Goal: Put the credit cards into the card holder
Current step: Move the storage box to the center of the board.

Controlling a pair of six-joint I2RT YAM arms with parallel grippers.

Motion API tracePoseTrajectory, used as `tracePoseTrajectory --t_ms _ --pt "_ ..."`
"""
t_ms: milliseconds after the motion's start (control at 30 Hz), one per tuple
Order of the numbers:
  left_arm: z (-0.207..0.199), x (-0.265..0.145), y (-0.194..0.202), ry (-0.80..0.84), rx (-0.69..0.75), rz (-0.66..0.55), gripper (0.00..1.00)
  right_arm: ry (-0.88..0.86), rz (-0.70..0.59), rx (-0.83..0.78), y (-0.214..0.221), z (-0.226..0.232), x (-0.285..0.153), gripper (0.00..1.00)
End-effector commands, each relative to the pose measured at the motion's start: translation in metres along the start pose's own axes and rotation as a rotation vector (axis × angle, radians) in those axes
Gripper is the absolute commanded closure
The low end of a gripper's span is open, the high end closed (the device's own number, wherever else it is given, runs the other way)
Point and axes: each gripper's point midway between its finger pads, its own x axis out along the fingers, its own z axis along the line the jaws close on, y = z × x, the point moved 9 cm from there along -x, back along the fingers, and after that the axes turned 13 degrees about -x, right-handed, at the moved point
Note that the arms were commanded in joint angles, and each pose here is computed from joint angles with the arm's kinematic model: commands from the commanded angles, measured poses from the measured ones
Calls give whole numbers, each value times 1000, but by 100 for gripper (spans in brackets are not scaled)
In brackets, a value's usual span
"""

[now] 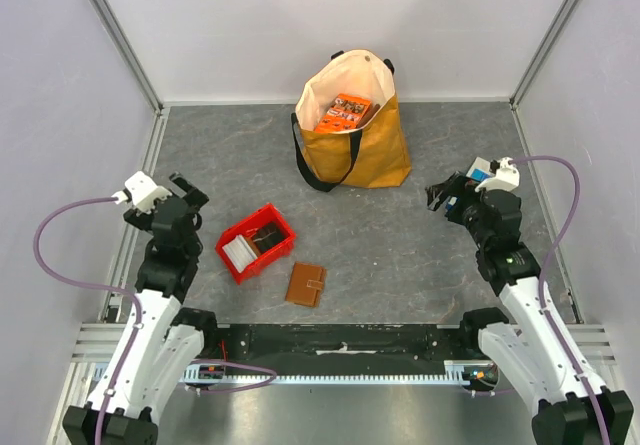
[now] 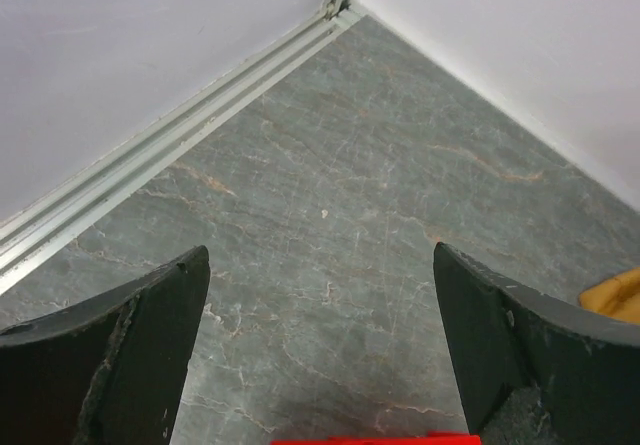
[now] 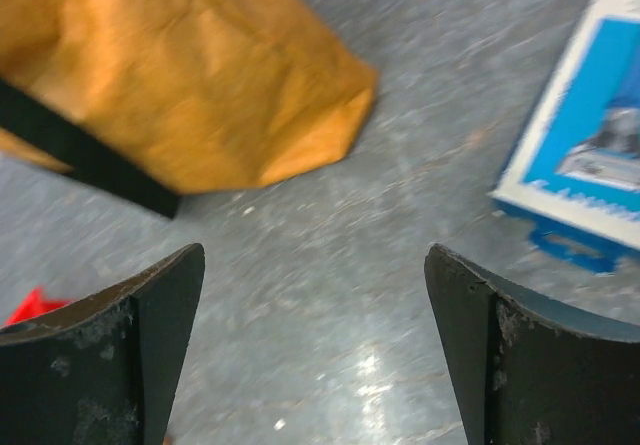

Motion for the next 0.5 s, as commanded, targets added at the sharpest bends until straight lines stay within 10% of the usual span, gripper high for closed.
tracePoseTrajectory --t_ms 0,100,467 --pt "-17 -19 -32 119 -8 28 2 -313 40 89 -9 31 -24 2" --pt "-38 -36 -39 390 18 108 2 -405 116 63 -10 38 -32 2" --pt "-32 -69 -31 360 -96 413 1 -413 288 -146 -12 60 -44 2"
